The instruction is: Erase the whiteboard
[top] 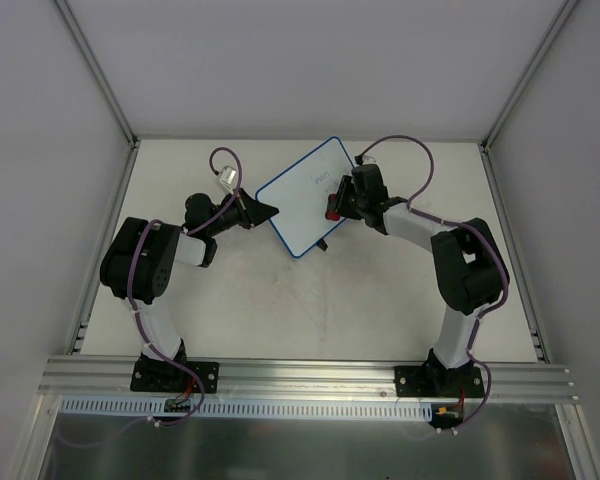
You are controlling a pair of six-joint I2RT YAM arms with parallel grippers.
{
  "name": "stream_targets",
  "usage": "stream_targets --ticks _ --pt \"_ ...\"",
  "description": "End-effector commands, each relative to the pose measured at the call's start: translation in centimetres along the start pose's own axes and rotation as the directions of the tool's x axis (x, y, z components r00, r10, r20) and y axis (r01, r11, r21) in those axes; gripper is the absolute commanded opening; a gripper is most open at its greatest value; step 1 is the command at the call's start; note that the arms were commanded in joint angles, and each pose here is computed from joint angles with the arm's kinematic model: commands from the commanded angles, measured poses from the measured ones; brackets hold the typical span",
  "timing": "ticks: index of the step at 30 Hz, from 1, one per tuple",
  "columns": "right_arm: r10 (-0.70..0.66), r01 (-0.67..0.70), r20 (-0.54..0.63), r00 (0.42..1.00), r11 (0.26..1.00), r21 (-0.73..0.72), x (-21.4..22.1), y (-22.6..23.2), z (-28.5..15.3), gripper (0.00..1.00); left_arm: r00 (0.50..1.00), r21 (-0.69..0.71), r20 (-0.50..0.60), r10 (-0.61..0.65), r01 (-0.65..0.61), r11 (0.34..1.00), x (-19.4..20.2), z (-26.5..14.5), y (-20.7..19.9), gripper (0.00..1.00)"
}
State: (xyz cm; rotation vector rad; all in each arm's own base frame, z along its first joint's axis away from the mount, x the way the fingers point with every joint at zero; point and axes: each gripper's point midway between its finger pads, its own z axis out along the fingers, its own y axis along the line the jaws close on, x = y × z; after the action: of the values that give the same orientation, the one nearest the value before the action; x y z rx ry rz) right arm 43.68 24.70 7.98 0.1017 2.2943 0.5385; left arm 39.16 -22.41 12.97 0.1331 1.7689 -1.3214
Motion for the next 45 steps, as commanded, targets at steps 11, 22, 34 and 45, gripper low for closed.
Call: stream_targets --ticks 11,22,34,45 --pt "0.065 -0.066 -0.031 0.997 0.997 -0.037 0.6 -0.1 0.5 0.0 0.966 0.247 0.074 0.247 -0.258 0.934 -1.7 0.5 -5.9 0.0" --pt "-0.059 0.059 0.004 0.998 0.994 -0.088 -3.6 5.4 0.6 0.0 0.965 0.244 0.072 0.254 -0.264 0.933 -1.8 0.6 -5.9 0.0" --pt "-0.161 0.164 0.033 0.986 0.971 -0.171 -5.5 10.6 0.8 0.0 0.965 0.245 0.066 0.254 -0.262 0.933 -1.6 0.6 -5.7 0.0" --pt "-0.183 0.191 0.063 0.981 0.972 -0.136 -7.2 10.7 0.7 0.0 0.965 0.24 0.064 0.253 -0.261 0.935 -1.4 0.6 -5.5 0.0"
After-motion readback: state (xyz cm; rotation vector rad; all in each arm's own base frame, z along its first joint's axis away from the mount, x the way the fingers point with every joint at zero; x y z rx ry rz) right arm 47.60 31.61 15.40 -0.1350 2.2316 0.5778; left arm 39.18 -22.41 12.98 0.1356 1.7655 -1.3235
